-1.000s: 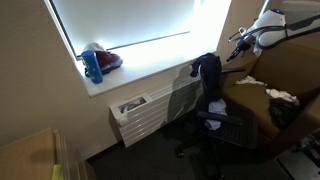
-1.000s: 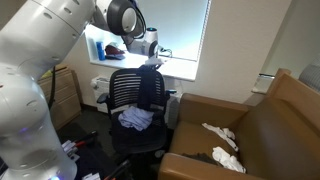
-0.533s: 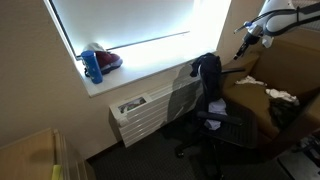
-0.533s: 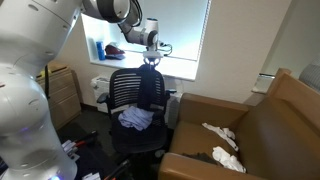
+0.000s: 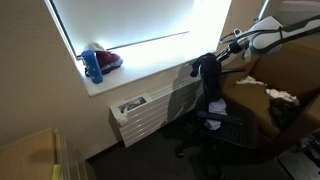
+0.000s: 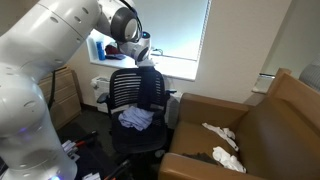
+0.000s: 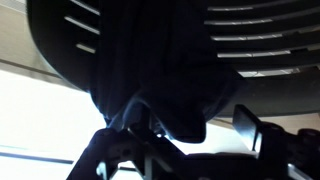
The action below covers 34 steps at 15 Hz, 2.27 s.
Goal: Move the black cloth from the backrest to the seat of the same chair
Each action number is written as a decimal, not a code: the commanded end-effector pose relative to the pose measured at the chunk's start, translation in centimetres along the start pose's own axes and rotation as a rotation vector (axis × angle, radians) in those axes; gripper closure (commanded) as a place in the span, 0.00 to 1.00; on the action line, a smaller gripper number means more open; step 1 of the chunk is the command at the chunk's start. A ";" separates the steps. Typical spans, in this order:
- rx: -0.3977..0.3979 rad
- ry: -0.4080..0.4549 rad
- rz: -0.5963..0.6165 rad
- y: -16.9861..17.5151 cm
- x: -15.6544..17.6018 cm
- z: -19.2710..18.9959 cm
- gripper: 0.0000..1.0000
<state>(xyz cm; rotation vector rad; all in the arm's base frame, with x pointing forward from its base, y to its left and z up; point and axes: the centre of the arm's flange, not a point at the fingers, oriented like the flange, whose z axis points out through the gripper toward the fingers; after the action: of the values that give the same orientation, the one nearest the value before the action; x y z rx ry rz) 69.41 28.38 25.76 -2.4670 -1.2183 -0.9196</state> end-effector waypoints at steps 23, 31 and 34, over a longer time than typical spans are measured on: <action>-0.043 0.096 0.038 1.7 -2.3 1.5 0.75; -0.092 -0.204 0.136 2.6 -0.8 -7.3 0.97; -0.158 -0.318 0.212 1.7 2.3 -12.4 0.97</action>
<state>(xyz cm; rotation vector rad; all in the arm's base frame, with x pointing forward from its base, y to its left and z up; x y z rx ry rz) 70.36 23.03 30.78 -2.7502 -1.0112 -0.7484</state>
